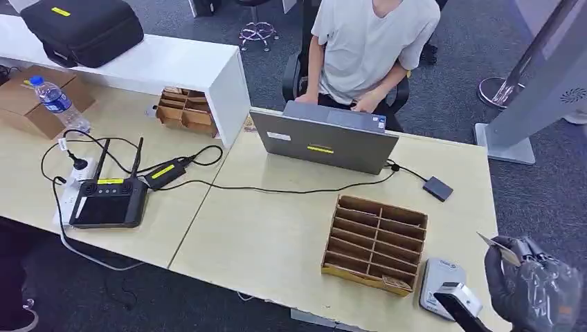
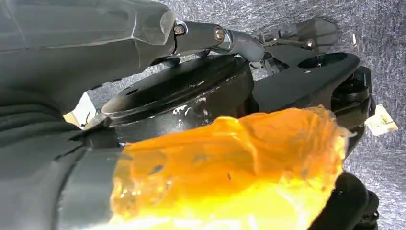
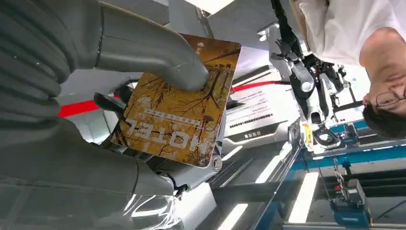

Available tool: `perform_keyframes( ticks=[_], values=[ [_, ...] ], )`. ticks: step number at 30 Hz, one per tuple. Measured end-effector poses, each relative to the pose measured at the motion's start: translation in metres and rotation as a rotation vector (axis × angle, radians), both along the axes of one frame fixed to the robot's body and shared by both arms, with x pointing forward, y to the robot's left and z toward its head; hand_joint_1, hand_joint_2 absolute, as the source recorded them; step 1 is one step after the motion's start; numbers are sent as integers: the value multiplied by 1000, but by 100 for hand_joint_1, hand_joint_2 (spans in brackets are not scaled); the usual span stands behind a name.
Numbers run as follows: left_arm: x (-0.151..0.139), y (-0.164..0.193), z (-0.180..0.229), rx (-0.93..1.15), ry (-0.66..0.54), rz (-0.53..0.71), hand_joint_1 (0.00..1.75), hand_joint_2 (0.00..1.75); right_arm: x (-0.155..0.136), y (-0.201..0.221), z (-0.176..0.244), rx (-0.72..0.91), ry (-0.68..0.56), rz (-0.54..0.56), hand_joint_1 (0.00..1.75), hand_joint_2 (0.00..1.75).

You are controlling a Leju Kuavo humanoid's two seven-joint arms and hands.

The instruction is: Pass the card to the sensor for recognition and then transmit it.

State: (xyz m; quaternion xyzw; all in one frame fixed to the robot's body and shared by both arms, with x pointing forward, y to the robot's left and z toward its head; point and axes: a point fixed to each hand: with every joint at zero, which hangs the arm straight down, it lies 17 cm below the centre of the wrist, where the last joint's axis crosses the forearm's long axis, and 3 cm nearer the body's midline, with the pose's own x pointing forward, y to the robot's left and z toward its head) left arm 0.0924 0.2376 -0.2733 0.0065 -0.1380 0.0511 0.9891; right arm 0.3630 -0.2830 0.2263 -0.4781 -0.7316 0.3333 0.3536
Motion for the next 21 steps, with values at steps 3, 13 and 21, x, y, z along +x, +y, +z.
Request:
perform_keyframes(
  ticks=[3, 13, 21],
  values=[
    [0, 0, 0, 0, 2, 3, 0, 0, -2, 0, -7, 15, 20, -7, 175, 175],
    [-2, 0, -1, -1, 13, 6, 0, 0, -5, 9, -49, 22, 118, -32, 175, 175],
    [-2, 0, -1, -1, 13, 7, 0, 0, 0, 2, -81, -2, 181, -64, 175, 175]
  ],
)
